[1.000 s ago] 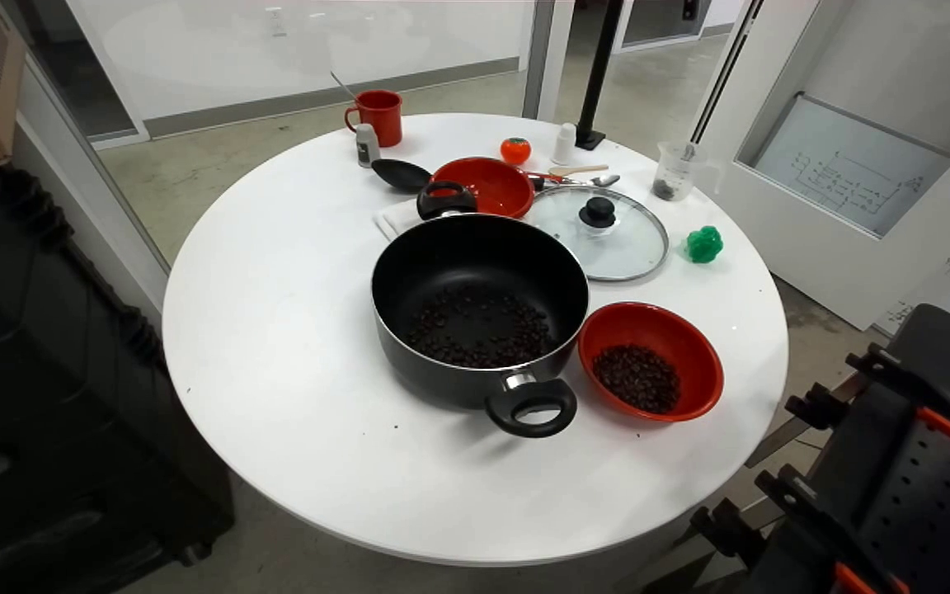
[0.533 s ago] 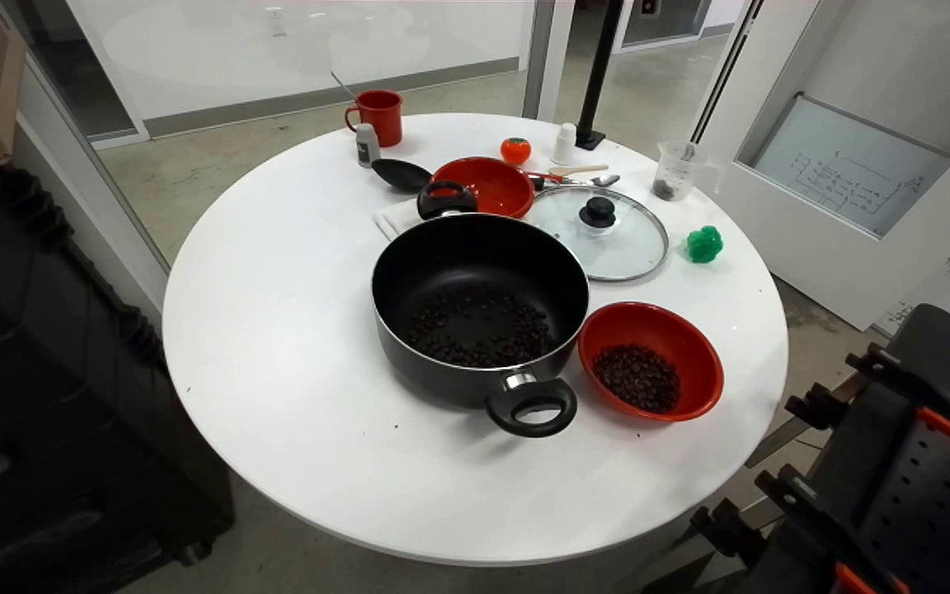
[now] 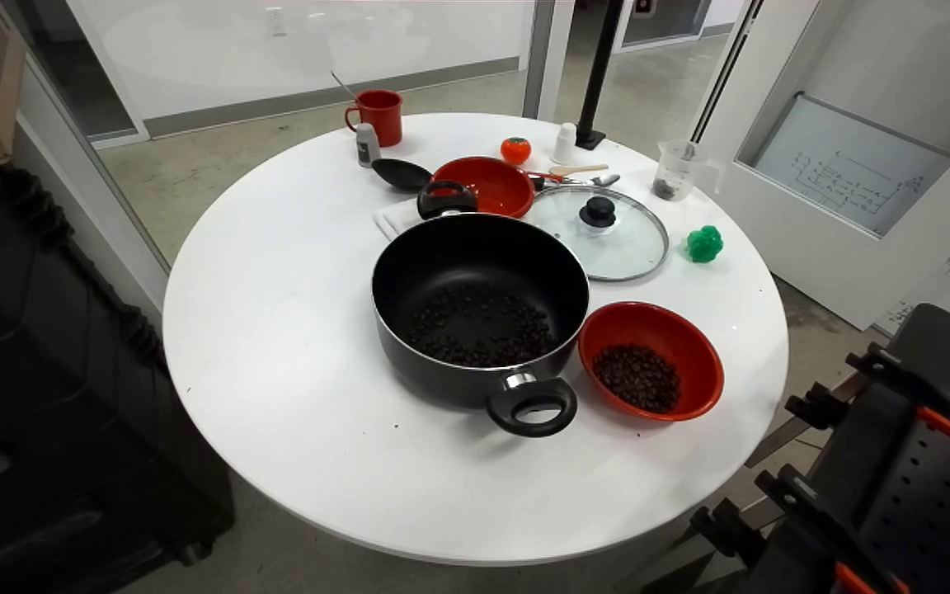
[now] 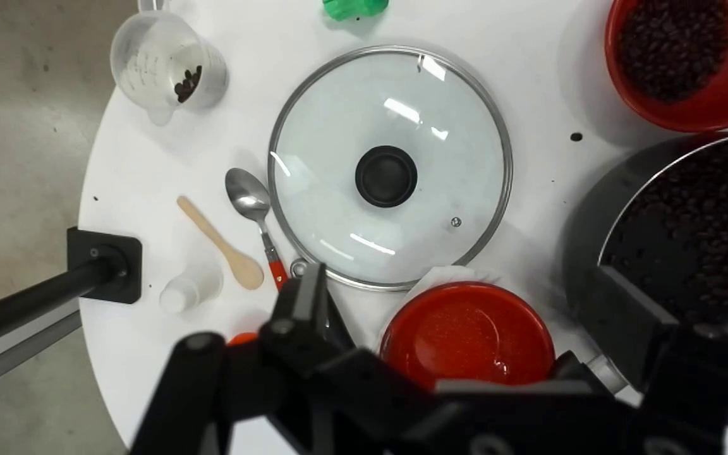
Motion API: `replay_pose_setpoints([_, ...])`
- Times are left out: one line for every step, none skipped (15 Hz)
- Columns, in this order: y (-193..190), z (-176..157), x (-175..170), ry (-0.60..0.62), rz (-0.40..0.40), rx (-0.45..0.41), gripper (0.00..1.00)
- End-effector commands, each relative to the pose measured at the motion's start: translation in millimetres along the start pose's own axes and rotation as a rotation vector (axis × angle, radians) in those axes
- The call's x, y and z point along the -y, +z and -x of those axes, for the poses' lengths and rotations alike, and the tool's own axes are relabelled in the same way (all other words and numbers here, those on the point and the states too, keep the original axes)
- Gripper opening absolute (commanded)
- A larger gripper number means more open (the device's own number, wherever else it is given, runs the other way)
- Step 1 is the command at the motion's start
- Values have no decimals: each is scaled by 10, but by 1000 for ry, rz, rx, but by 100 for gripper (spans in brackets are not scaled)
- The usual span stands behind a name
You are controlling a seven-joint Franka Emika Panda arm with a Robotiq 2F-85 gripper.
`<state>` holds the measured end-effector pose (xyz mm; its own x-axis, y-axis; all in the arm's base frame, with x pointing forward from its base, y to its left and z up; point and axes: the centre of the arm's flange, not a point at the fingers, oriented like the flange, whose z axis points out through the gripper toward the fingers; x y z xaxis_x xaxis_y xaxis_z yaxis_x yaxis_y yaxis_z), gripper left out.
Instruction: Put some of the objects from the measuring cup into the pot
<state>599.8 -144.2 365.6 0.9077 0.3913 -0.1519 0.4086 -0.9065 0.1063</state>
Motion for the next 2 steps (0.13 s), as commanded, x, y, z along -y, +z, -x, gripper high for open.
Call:
replay_pose_setpoints([5, 2, 0, 0, 0, 0, 100])
replay_pose_setpoints([8, 3, 0, 0, 0, 0, 100])
